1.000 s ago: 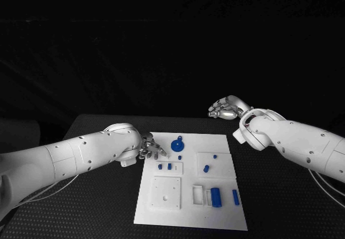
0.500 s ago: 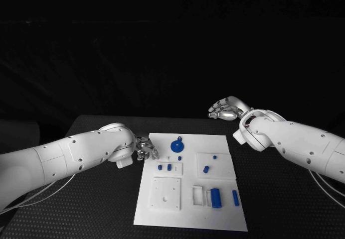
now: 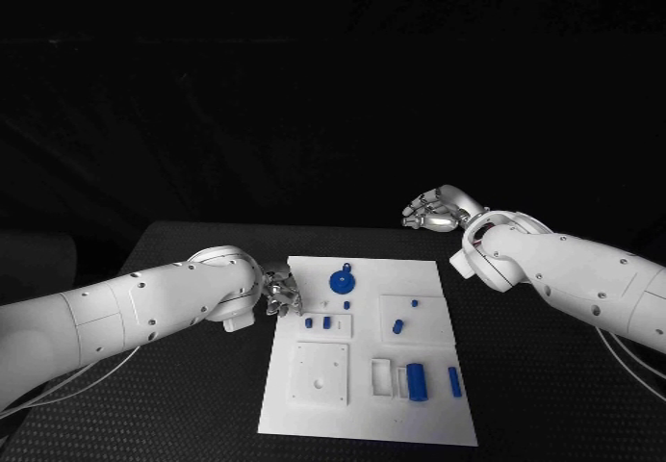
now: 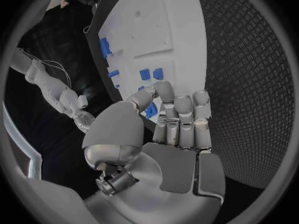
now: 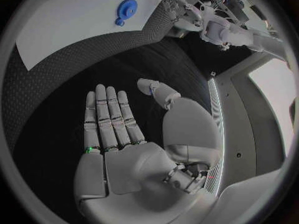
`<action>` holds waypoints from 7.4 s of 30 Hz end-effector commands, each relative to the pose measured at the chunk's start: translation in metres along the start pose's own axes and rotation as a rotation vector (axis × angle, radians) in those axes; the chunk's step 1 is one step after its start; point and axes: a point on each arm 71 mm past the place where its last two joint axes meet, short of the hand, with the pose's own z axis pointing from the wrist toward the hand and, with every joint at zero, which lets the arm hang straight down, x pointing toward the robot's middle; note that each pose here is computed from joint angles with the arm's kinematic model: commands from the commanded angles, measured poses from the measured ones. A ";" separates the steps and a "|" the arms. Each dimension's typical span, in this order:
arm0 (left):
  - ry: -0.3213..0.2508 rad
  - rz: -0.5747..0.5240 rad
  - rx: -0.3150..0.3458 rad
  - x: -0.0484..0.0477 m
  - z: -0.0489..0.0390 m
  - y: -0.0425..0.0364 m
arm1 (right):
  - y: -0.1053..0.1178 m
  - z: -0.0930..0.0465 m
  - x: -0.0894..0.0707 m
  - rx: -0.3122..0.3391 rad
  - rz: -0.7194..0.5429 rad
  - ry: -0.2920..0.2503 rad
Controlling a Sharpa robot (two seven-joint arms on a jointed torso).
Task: Assemble the parts on the task board
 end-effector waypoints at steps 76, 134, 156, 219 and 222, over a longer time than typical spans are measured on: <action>0.021 -0.032 -0.006 0.0098 0.0008 0.0109 | -0.001 -0.001 0.000 -0.001 -0.002 0.007; 0.012 -0.072 0.048 0.0109 0.0030 0.0061 | -0.002 -0.001 0.001 0.000 -0.001 0.009; -0.258 -0.096 0.479 -0.0067 -0.0194 -0.0384 | -0.006 -0.001 -0.002 0.008 -0.003 0.001; -0.300 0.565 0.513 0.0386 0.0395 -0.0916 | 0.003 0.002 0.006 -0.008 0.012 0.016; -0.301 0.564 0.514 0.0400 0.0404 -0.0913 | 0.003 0.002 0.006 -0.008 0.012 0.016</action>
